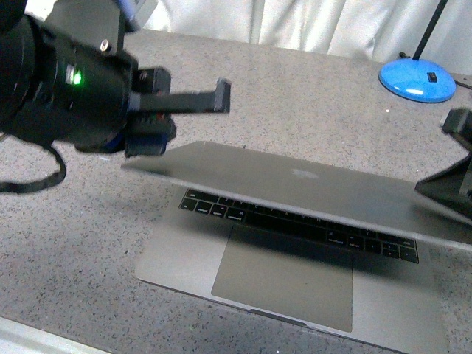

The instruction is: Close laptop

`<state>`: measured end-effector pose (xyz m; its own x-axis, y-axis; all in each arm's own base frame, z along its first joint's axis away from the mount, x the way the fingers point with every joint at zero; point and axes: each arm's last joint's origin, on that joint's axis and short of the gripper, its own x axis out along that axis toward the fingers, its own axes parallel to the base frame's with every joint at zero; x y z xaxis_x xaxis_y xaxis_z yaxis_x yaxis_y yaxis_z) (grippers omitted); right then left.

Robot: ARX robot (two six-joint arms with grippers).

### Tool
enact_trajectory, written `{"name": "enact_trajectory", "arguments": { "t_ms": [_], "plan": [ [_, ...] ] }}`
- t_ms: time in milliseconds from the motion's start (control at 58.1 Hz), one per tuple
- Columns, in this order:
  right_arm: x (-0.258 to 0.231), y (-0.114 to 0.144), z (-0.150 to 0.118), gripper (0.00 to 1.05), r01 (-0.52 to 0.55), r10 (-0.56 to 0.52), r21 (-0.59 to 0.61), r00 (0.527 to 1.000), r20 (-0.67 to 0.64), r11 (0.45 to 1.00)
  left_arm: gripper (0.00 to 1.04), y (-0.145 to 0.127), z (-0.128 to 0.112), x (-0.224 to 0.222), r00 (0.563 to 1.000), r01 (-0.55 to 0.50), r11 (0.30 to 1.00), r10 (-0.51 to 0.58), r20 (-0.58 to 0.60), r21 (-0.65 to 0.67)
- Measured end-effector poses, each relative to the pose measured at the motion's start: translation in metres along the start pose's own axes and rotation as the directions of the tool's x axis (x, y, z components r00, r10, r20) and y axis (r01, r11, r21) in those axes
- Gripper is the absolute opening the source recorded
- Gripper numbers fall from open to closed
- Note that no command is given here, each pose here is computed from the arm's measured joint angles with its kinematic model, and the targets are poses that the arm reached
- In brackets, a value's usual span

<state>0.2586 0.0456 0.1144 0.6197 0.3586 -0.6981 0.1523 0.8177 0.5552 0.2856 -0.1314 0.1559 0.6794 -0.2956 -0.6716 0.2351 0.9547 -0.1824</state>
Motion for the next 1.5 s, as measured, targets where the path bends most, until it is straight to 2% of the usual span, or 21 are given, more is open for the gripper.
{"name": "enact_trajectory", "arguments": {
  "t_ms": [155,361,447,568,654,722,774,894,1049,1101,1135,1170,1221,1273,1324,1393,1496],
  "plan": [
    [0.005,-0.008,-0.029,0.01,0.009,-0.001,0.089,0.996,-0.089,0.996,0.04,0.010,-0.029,0.001,0.998,-0.021,0.998,0.018,-0.060,-0.054],
    [0.007,-0.016,-0.048,0.01,0.067,-0.048,0.136,0.989,-0.142,0.988,0.04,0.015,-0.047,0.000,0.998,-0.036,0.997,0.031,-0.062,-0.072],
    [0.004,-0.014,-0.045,0.01,0.088,-0.081,0.102,0.994,-0.074,0.991,0.04,0.018,-0.044,-0.003,1.000,-0.025,0.994,0.023,-0.012,-0.103],
    [-0.012,-0.003,-0.031,0.01,0.117,-0.112,-0.026,0.982,0.149,0.993,0.04,0.025,-0.029,-0.019,0.988,0.008,0.989,0.014,0.156,-0.145],
    [-0.030,0.007,-0.019,0.01,0.165,-0.112,-0.129,0.931,0.346,0.978,0.04,0.034,-0.014,-0.037,0.954,-0.003,0.985,0.055,0.294,-0.175],
    [-0.056,0.015,-0.016,0.01,0.251,-0.083,-0.233,0.828,0.555,0.940,0.04,0.049,-0.009,-0.060,0.920,-0.017,0.976,0.100,0.379,-0.217],
    [-0.068,0.015,-0.020,0.01,0.316,-0.078,-0.279,0.776,0.626,0.907,0.04,0.057,-0.013,-0.071,0.906,-0.034,0.971,0.131,0.403,-0.237],
    [-0.083,0.011,-0.035,0.01,0.399,-0.088,-0.322,0.733,0.674,0.858,0.04,0.068,-0.027,-0.098,0.868,-0.096,0.957,0.215,0.447,-0.274],
    [-0.103,0.007,-0.053,0.01,0.459,-0.107,-0.315,0.687,0.718,0.831,0.04,0.070,-0.046,-0.131,0.847,-0.108,0.949,0.244,0.473,-0.297],
    [-0.109,0.006,-0.061,0.09,0.469,-0.102,-0.321,0.678,0.728,0.823,0.04,0.070,-0.054,-0.140,0.842,-0.105,0.949,0.244,0.480,-0.297],
    [-0.112,0.005,-0.066,0.14,0.464,-0.085,-0.332,0.675,0.733,0.821,0.08,0.071,-0.059,-0.144,0.840,-0.113,0.949,0.250,0.482,-0.295],
    [-0.115,0.005,-0.070,0.20,0.455,-0.064,-0.344,0.673,0.737,0.822,0.05,0.072,-0.064,-0.145,0.814,-0.131,0.956,0.255,0.522,-0.263],
    [-0.118,0.005,-0.072,0.29,0.440,-0.035,-0.355,0.665,0.746,0.825,0.04,0.073,-0.069,-0.148,0.750,-0.163,0.968,0.246,0.614,-0.189],
    [-0.120,0.005,-0.072,0.23,0.380,0.067,-0.403,0.653,0.754,0.833,0.04,0.074,-0.072,-0.151,0.704,-0.202,0.970,0.237,0.670,-0.132],
    [-0.122,0.002,-0.073,0.15,0.340,0.142,-0.436,0.630,0.764,0.833,0.04,0.075,-0.074,-0.154,0.687,-0.231,0.968,0.233,0.688,-0.097],
    [-0.123,-0.004,-0.073,0.02,0.341,0.154,-0.453,0.634,0.758,0.824,0.04,0.079,-0.080,-0.155,0.690,-0.241,0.969,0.210,0.693,-0.054],
    [-0.128,-0.009,-0.072,0.01,0.347,0.159,-0.456,0.627,0.763,0.820,0.04,0.085,-0.087,-0.158,0.684,-0.278,0.959,0.237,0.690,-0.054]
  ]
}}
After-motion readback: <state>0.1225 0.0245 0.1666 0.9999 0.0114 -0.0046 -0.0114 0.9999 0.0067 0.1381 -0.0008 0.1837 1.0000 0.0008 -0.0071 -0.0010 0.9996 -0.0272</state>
